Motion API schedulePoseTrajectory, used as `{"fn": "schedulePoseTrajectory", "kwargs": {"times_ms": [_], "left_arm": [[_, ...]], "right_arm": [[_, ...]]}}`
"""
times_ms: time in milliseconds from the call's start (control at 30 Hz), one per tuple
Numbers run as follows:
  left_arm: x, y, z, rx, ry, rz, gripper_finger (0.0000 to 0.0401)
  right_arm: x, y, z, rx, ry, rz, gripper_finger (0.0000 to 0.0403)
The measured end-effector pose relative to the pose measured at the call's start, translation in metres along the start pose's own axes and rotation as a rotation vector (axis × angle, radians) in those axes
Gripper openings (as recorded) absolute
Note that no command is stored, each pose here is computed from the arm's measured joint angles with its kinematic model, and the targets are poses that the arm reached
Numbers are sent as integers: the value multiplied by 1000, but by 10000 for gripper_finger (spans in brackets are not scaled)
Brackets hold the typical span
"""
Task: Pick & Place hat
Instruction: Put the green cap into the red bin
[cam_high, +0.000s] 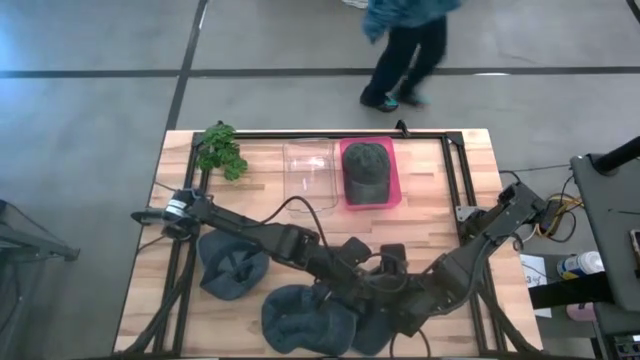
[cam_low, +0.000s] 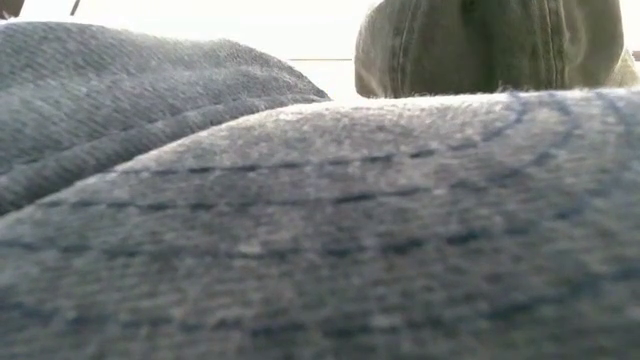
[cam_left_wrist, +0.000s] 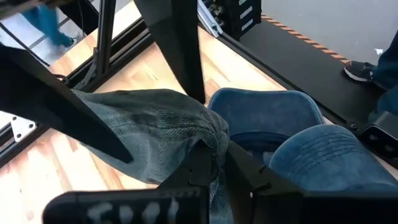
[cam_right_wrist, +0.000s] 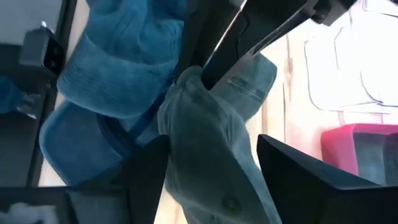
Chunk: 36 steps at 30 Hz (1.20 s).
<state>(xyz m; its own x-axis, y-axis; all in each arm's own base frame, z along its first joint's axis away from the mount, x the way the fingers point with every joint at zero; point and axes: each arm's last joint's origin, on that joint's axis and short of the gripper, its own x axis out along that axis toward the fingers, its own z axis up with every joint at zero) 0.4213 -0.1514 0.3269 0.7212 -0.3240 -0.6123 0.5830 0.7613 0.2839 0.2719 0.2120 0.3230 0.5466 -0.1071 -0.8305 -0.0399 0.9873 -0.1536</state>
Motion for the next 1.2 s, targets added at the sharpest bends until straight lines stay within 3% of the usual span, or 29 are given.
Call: {"fn": "schedulePoseTrajectory", "kwargs": {"times_ms": [267, 633, 900, 1200], "left_arm": [[-2, -2, 5, 1, -33, 11, 29], [-23, 0, 14, -46, -72, 39, 40], [-54, -1, 12, -169, 9, 59, 41], [-136, 5, 28, -345, -136, 209, 41]], "right_arm": [[8, 3, 1, 51, 7, 27, 172], [13, 5, -3, 117, 23, 29, 20], [3, -1, -3, 173, 4, 29, 9], [-27, -31, -8, 306, -49, 20, 8]]}}
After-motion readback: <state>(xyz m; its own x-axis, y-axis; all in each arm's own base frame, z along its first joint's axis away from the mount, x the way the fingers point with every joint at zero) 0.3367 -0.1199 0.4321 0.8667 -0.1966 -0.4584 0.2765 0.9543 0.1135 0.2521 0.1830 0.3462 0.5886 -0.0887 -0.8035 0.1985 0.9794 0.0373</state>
